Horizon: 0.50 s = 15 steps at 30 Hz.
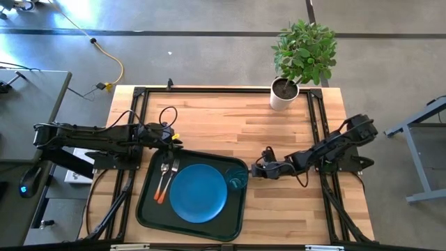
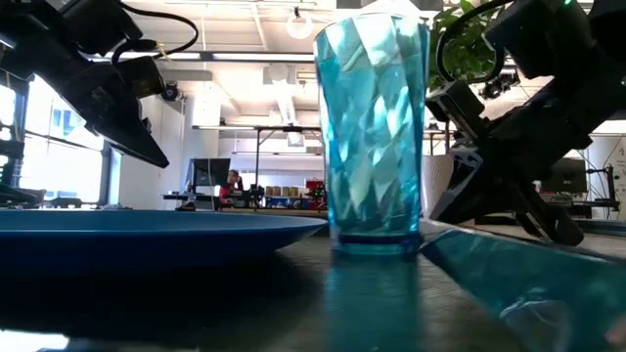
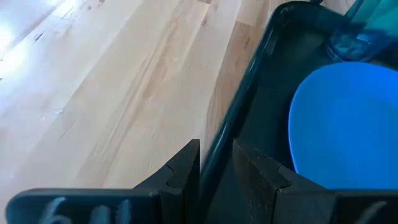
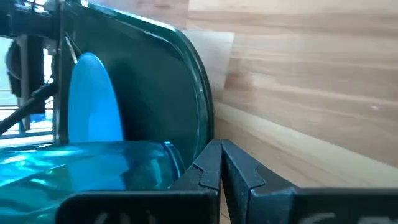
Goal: Pick and place plate/cup/fork/spoon on tray
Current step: Return to Home Position
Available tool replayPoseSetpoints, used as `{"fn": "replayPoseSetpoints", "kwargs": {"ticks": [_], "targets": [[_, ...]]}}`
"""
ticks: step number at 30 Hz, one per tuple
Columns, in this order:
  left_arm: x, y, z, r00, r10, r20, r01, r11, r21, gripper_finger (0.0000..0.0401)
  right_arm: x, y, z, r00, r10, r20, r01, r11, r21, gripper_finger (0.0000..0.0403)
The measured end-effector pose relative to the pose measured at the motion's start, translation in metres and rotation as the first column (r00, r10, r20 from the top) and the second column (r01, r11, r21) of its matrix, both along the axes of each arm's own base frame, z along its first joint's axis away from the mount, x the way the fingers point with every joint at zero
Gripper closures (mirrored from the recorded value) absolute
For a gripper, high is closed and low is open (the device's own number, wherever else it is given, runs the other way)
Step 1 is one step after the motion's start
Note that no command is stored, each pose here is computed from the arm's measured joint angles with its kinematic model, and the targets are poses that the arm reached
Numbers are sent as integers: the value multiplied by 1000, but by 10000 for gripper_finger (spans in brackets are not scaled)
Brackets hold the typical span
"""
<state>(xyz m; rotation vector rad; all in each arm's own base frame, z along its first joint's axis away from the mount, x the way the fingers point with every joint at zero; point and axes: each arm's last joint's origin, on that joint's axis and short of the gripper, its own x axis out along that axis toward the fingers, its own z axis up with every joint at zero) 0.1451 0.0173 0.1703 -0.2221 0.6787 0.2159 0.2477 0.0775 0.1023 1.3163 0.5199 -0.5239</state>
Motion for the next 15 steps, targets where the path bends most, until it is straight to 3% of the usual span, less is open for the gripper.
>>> {"fn": "replayPoseSetpoints", "kwargs": {"ticks": [15], "targets": [[0, 1, 0, 1000, 17, -4, -16, 1000, 24, 313, 7, -24, 1, 999, -30, 12, 31, 994, -106, 403]]}}
